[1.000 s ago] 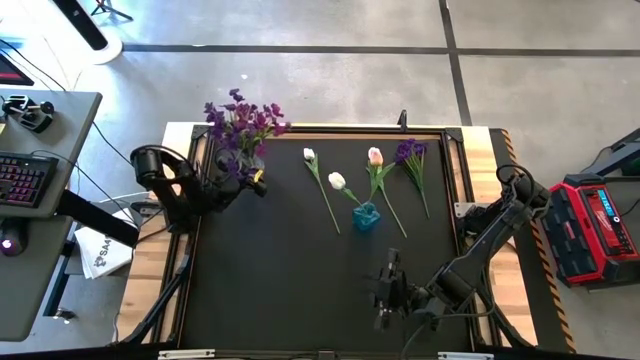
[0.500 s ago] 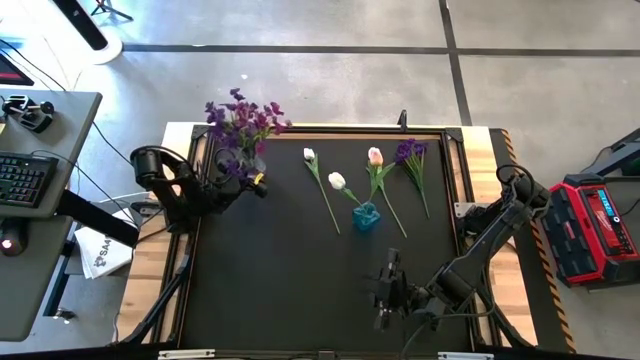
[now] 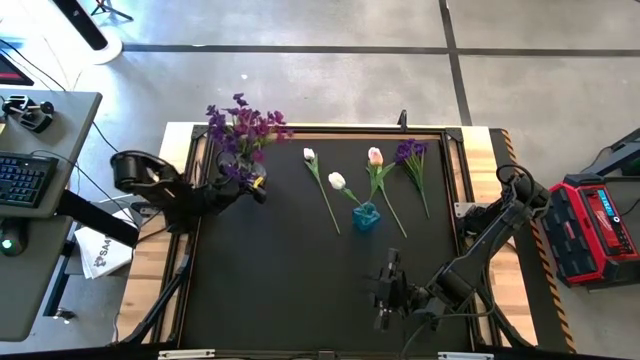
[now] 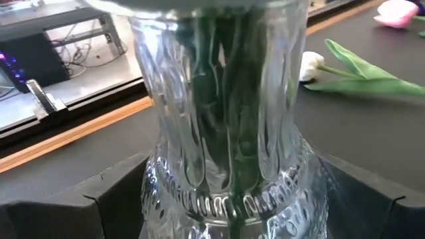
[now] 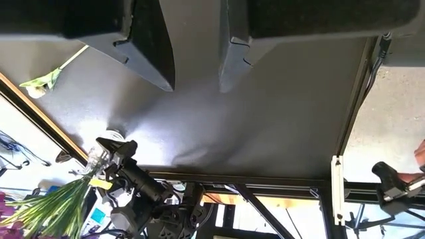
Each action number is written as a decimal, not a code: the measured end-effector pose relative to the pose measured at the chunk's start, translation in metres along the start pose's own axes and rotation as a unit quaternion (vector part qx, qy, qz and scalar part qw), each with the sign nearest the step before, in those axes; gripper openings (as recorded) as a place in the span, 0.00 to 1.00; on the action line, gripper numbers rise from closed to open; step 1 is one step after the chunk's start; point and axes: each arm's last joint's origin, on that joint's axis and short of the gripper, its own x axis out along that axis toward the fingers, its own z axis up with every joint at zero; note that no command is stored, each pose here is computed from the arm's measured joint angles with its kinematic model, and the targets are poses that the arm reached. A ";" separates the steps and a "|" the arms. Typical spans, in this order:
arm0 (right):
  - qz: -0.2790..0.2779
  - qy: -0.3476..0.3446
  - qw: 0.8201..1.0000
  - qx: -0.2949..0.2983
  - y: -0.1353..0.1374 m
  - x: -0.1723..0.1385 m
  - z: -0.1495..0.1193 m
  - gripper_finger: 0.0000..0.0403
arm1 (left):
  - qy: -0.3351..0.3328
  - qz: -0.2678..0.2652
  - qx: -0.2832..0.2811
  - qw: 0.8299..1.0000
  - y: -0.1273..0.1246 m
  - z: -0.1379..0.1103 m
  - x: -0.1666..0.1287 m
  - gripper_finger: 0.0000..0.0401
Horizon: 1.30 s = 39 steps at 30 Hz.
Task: Sort flowers into vase by color
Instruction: Put the transparent vase containing the purple and pink flowers on the table upright
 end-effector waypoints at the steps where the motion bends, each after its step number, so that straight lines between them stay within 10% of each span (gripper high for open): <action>1: 0.000 0.000 1.000 0.000 0.000 0.000 0.000 0.21 | -0.002 -0.002 0.003 1.000 0.000 0.001 -0.002 0.87; 21: -0.002 0.002 1.000 -0.005 -0.001 0.001 0.000 0.21 | 0.002 -0.015 -0.003 1.000 -0.001 0.015 -0.008 0.83; 31: -0.004 0.011 1.000 -0.014 -0.006 0.009 0.002 0.21 | -0.027 -0.014 0.033 0.999 -0.024 0.057 0.033 0.82; 39: 0.002 0.014 1.000 -0.015 -0.006 0.009 0.001 0.21 | 0.018 -0.014 0.055 0.998 -0.036 0.043 0.067 0.82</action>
